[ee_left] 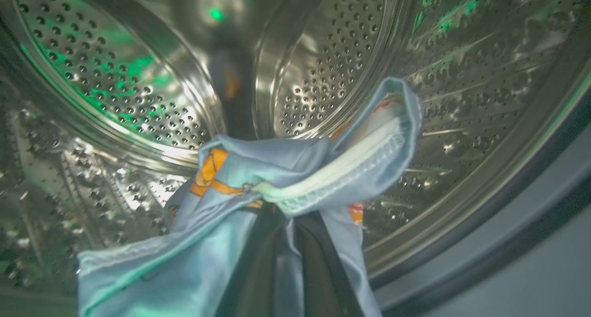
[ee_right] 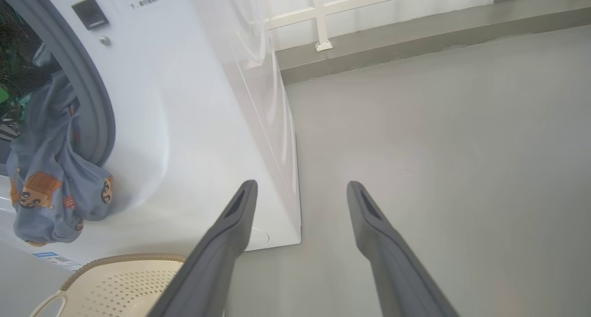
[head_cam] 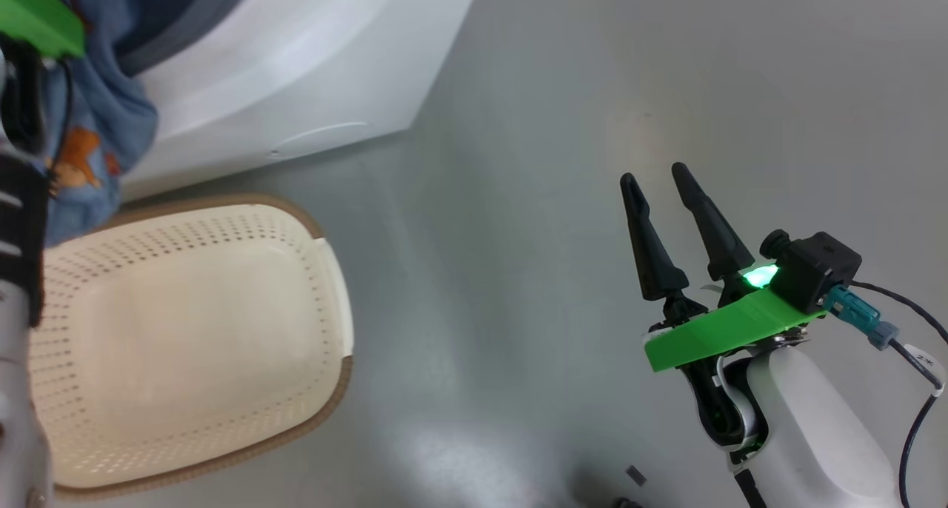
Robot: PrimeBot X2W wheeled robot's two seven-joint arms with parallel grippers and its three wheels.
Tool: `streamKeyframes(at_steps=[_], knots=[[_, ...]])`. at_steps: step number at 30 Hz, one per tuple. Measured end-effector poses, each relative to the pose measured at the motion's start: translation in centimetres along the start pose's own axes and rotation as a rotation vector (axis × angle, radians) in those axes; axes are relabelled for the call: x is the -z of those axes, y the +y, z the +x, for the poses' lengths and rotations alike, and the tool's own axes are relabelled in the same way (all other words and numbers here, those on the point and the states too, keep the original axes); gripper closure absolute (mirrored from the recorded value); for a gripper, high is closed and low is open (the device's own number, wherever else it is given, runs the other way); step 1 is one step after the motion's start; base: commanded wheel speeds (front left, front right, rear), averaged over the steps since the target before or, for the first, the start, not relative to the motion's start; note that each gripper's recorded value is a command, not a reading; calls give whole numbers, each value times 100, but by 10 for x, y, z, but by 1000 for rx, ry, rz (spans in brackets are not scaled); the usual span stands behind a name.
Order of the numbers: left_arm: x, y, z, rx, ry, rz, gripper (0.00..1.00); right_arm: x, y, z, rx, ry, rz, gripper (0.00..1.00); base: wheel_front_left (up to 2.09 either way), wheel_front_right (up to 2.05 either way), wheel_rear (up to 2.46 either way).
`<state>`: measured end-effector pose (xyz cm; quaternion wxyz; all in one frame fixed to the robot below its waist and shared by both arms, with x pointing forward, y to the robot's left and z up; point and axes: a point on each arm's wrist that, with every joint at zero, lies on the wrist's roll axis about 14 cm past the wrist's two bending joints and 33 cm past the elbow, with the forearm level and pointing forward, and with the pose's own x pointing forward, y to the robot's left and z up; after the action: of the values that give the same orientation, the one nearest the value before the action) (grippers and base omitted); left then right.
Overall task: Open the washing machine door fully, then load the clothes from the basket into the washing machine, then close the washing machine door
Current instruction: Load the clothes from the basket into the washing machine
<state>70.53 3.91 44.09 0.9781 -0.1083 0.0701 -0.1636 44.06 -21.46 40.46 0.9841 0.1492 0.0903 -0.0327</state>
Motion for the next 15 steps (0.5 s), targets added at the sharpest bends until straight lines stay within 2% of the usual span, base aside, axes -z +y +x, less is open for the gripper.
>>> streamKeyframes(at_steps=[9, 10, 11, 15], knots=[[-30, -9, 38, -37, -157, -37, 100, 6, -27, -12, 83, 27, -26, 0, 0, 0, 0], [-26, -10, 39, -41, -150, -41, 75, 6, -28, -12, 88, 28, -27, 0, 0, 0, 0], [-19, -10, 40, -46, -129, -44, 0, 6, -29, -13, 93, 28, -27, 0, 0, 0, 0], [4, -9, 34, -60, -51, -40, 0, 6, -27, -12, 88, 26, -22, 0, 0, 0, 0]])
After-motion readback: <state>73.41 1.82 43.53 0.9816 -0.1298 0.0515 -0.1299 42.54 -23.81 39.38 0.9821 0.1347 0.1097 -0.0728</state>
